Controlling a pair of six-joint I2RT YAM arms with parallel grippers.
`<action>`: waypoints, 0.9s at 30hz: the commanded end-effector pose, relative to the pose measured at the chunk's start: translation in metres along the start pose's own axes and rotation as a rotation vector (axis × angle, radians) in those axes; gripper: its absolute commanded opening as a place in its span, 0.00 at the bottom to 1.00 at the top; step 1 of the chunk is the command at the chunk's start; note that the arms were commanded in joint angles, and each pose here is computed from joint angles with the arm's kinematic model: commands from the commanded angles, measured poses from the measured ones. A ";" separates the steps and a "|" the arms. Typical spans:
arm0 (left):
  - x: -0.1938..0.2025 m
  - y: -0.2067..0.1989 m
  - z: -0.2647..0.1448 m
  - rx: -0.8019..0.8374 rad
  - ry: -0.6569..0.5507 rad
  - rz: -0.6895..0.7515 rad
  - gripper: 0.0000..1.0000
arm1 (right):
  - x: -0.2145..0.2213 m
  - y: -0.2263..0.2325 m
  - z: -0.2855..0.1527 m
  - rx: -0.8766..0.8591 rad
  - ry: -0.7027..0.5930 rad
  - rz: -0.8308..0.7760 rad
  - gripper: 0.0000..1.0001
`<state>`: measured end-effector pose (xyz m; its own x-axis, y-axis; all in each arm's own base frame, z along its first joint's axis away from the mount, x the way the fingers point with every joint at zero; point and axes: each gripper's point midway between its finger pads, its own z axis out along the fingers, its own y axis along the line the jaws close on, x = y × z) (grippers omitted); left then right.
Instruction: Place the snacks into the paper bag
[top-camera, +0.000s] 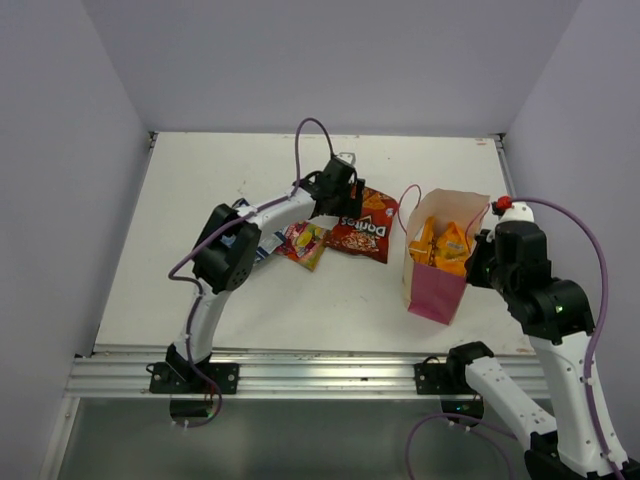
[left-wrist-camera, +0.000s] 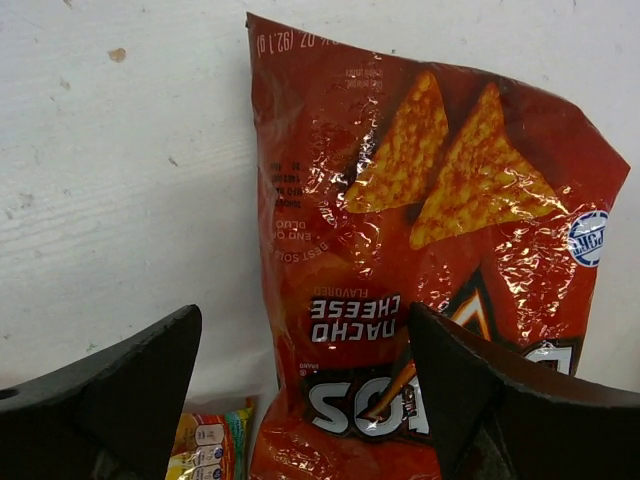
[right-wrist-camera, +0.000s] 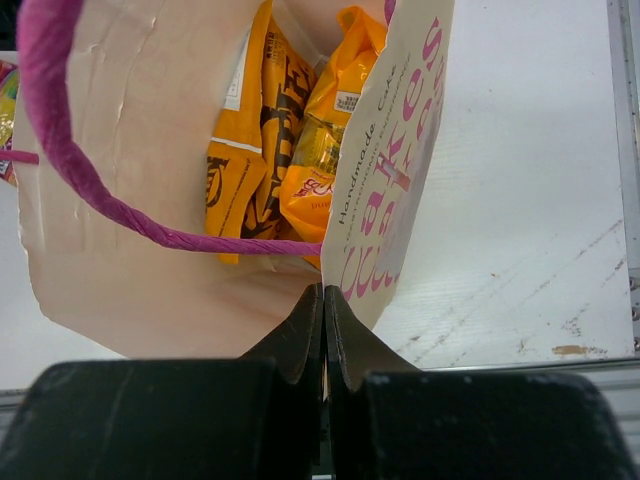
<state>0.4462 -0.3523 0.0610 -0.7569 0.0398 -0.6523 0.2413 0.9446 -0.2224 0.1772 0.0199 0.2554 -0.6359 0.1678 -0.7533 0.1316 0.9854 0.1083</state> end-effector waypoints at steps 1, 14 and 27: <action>0.010 -0.004 0.006 0.039 0.034 -0.017 0.86 | 0.000 0.002 0.003 0.000 0.012 -0.009 0.00; -0.020 -0.004 -0.034 0.005 -0.038 -0.005 0.00 | 0.000 0.004 0.003 -0.015 0.013 -0.009 0.00; -0.224 -0.144 -0.346 0.299 -0.822 -0.069 0.00 | 0.002 0.007 0.002 -0.037 0.015 -0.012 0.00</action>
<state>0.4204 -0.3712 0.3637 -0.3460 -0.2134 -0.9137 0.3298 0.8840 -0.3314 0.1783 0.0214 0.2546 -0.6399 0.1669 -0.7501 0.1268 0.9857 0.1111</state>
